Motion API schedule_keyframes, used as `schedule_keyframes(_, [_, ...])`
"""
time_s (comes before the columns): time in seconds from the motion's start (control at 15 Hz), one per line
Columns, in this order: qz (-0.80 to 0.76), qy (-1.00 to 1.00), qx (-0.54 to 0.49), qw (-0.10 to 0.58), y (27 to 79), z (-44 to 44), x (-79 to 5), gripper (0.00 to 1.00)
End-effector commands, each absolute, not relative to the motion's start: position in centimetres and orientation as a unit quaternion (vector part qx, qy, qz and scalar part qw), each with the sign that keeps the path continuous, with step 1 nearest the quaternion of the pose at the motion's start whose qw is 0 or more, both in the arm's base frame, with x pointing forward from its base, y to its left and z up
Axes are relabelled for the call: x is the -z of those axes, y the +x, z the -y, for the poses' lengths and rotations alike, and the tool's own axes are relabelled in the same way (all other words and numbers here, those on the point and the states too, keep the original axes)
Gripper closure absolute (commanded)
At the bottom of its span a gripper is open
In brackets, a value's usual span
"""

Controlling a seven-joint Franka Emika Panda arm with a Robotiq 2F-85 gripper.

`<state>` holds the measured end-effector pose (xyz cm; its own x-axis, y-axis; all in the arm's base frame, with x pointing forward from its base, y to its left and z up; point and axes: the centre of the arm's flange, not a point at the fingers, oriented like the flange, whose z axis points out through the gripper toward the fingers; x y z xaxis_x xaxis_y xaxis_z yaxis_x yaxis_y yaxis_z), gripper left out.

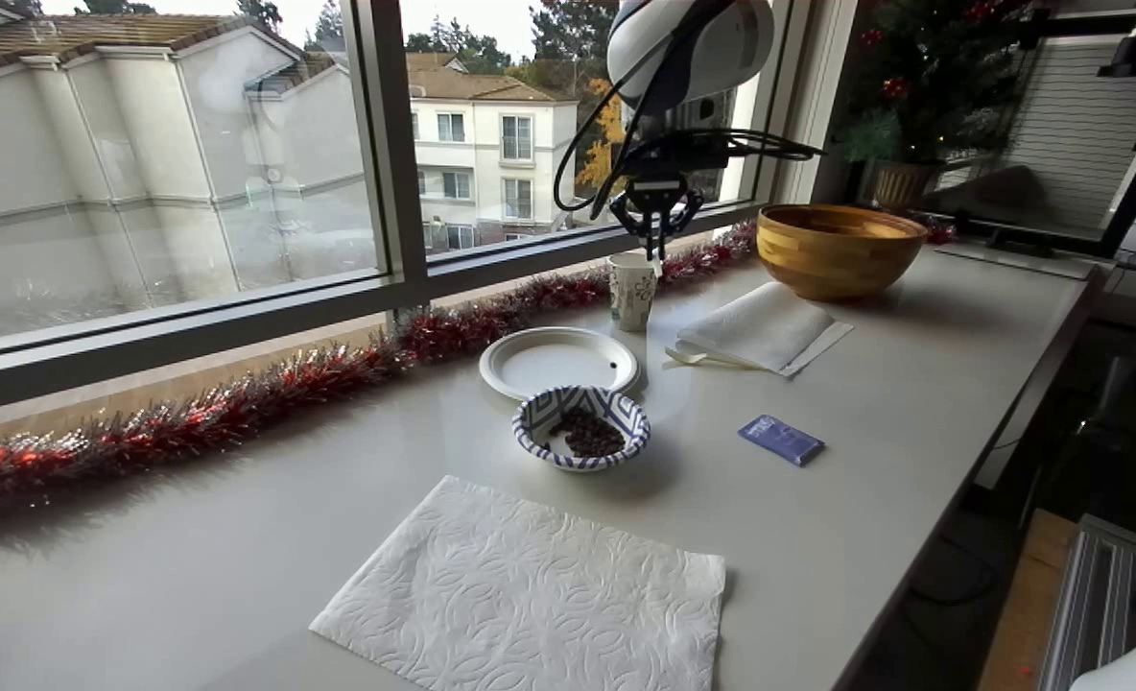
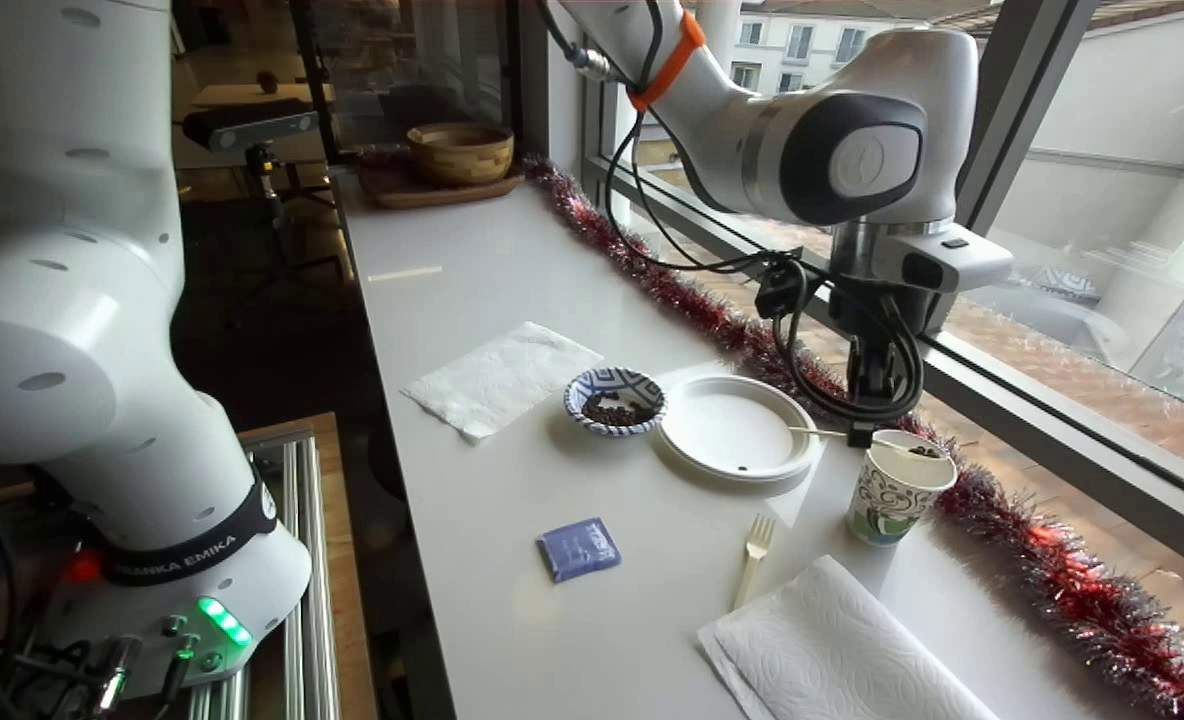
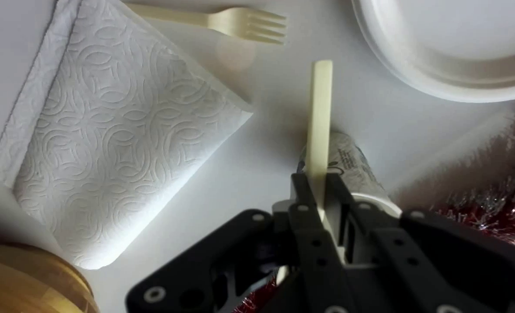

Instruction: Use the white spoon to place some contents from the bowl into the coffee cup.

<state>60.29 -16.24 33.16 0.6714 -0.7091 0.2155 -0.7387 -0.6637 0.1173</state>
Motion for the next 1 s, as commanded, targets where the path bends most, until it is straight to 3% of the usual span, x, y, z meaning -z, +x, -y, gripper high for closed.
schedule_keyframes(0.0, [0.384, 0.908, -0.086, 0.143, 60.7, 15.4, -33.7, 0.97])
schedule_keyframes(0.93, [0.253, 0.910, -0.112, 0.309, 60.5, 12.1, -31.3, 0.97])
